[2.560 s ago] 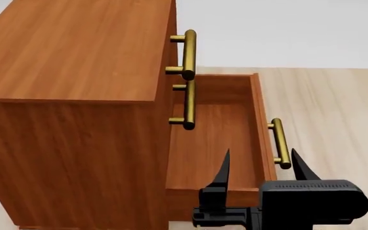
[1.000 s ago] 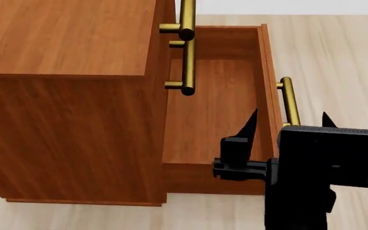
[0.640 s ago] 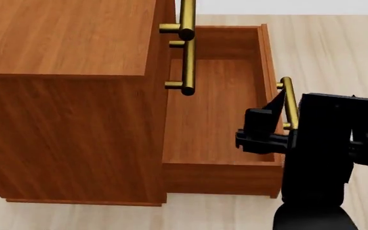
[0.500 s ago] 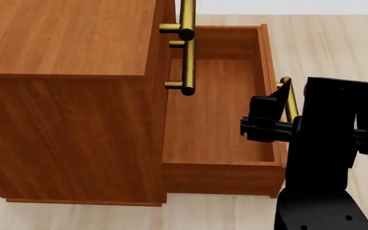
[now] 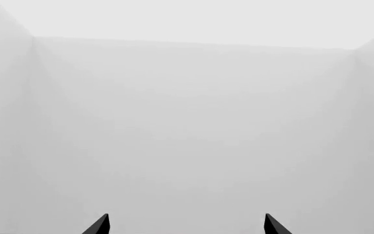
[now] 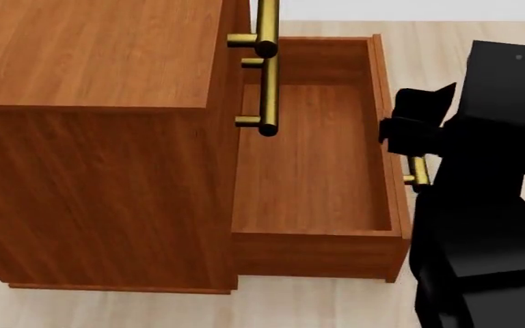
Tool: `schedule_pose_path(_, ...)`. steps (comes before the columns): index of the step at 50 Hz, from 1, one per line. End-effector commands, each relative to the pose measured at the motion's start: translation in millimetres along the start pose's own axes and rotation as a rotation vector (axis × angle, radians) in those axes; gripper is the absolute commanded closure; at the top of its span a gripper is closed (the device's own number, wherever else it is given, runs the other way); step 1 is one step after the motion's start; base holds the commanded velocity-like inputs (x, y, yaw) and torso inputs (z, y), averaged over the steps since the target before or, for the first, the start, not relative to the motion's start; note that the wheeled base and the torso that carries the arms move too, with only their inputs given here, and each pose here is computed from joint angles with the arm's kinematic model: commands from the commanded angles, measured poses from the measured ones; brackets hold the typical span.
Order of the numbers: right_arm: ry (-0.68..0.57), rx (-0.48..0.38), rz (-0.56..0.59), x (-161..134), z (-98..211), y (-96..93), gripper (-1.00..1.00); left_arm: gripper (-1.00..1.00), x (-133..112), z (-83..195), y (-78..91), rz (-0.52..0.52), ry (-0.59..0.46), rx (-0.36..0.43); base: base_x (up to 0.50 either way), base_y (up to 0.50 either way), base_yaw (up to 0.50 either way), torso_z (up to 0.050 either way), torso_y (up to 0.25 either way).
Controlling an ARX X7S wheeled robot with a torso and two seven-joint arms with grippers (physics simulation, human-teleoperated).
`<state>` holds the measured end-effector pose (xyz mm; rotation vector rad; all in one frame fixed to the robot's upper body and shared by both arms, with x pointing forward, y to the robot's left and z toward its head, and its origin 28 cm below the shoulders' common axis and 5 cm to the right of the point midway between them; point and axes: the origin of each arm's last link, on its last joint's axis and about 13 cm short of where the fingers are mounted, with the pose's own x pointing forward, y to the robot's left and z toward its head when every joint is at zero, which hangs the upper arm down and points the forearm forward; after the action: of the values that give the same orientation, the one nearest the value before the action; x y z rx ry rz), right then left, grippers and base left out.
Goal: Close the bottom drawer of the cabinet and open the top drawer.
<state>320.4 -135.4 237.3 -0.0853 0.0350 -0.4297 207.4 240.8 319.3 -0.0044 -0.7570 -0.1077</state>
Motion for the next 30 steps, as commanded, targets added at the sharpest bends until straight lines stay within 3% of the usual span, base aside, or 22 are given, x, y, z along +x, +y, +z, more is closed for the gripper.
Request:
schedule_pose_path(1,0.052,-0.025,-0.105,16.4,2.8,-2.0,-1.00,-1.00,-0.3,0.1,1.0,0.003,-0.001,-0.004,0.00,0.00,0.00,0.000,0.000)
schedule_pose_path(30,0.168,-0.091,-0.222,37.5,-15.1,-3.1,-1.00,-1.00,0.5,2.8,0.8,0.003,-0.004,0.000,0.00,0.00,0.00,0.000,0.000)
